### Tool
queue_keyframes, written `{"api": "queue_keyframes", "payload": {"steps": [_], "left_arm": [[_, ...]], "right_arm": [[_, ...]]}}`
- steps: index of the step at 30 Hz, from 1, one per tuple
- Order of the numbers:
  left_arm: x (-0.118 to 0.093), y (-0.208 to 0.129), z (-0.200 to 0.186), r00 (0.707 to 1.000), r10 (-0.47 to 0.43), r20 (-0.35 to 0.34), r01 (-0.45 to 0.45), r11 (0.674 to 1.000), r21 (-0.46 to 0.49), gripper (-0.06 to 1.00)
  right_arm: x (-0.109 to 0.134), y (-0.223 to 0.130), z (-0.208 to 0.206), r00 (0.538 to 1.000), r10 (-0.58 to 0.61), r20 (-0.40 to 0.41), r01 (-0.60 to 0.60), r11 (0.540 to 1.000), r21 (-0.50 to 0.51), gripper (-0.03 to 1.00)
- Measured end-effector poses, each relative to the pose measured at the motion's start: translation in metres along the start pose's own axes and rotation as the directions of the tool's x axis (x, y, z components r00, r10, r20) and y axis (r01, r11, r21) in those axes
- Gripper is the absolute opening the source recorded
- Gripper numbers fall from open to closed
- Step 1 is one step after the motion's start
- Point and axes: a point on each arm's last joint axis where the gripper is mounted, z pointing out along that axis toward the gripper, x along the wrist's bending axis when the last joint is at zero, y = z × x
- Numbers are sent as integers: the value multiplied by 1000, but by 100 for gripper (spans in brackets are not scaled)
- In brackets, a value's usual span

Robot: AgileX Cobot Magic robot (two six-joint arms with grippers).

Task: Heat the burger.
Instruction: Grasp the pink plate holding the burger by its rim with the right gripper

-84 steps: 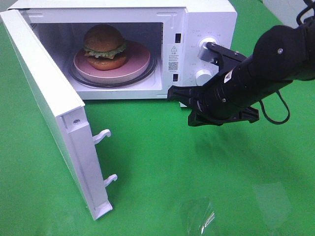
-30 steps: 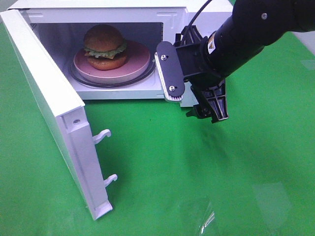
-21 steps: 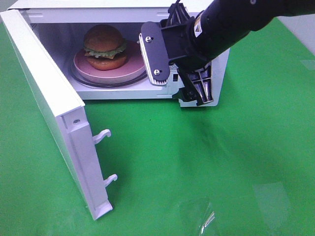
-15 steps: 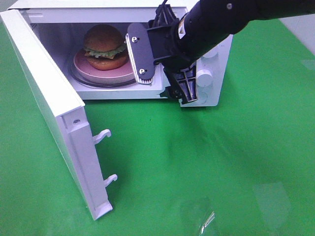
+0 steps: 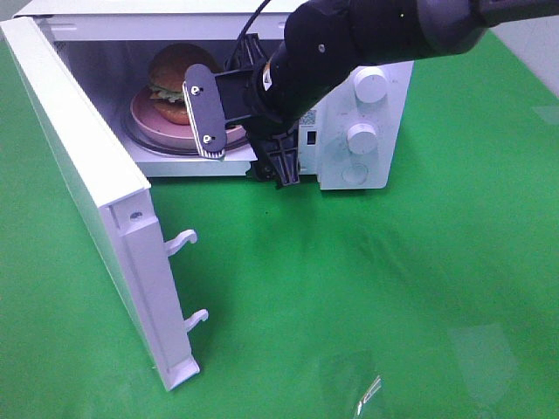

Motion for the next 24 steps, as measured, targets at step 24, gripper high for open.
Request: {"api": "queue_keyframes", "payload": {"steps": [24], "left_arm": [[0,0,0,1000,0,0,0,1000,0,99]], "right_arm": [[-14,7,63,998,57,23,-57,998,-14,85]]}}
